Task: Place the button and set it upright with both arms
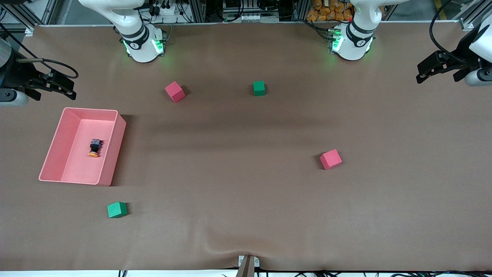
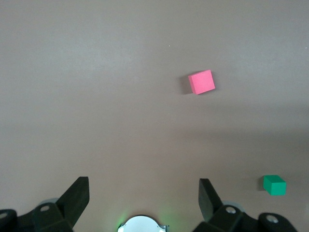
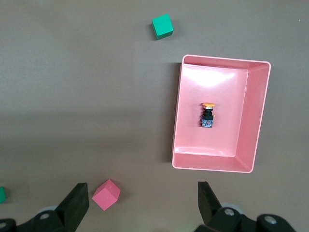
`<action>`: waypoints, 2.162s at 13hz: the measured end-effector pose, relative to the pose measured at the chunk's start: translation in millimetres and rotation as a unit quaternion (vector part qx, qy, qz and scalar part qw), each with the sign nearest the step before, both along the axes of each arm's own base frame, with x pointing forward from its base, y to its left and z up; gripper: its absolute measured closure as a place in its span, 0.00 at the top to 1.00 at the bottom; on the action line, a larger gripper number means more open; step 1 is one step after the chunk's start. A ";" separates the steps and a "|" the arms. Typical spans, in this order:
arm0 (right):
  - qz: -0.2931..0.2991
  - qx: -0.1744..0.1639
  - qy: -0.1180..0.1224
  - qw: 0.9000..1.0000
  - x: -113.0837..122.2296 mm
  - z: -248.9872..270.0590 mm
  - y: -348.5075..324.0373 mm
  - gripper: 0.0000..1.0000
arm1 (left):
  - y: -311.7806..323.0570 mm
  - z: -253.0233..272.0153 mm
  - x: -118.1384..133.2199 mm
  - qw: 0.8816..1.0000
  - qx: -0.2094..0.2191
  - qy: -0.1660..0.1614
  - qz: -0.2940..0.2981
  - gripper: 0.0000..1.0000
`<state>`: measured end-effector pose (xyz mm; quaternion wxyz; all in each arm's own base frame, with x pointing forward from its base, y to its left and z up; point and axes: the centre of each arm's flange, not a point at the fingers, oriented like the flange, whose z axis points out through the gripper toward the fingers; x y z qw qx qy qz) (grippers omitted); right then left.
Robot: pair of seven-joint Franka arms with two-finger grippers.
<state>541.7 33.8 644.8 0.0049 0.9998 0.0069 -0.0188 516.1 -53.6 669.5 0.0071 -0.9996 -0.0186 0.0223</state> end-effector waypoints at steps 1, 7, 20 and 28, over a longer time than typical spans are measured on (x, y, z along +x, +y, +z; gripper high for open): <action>0.000 0.000 0.000 1.000 0.0 0.0 -0.1 1.00 | 0.0 0.1 0.0 1.000 0.000 0.000 0.000 1.00; -0.002 0.000 0.000 1.000 0.4 -0.4 -2.4 1.00 | 0.0 0.1 -0.2 1.000 0.000 0.000 0.000 1.00; -0.079 -0.005 0.044 0.996 40.3 -72.3 -94.3 1.00 | -5.1 0.2 -1.0 1.000 0.001 0.001 -0.007 1.00; -0.049 0.005 0.049 0.998 57.2 -226.5 -180.7 1.00 | -0.4 2.6 -0.9 1.000 0.000 -0.001 -0.003 1.00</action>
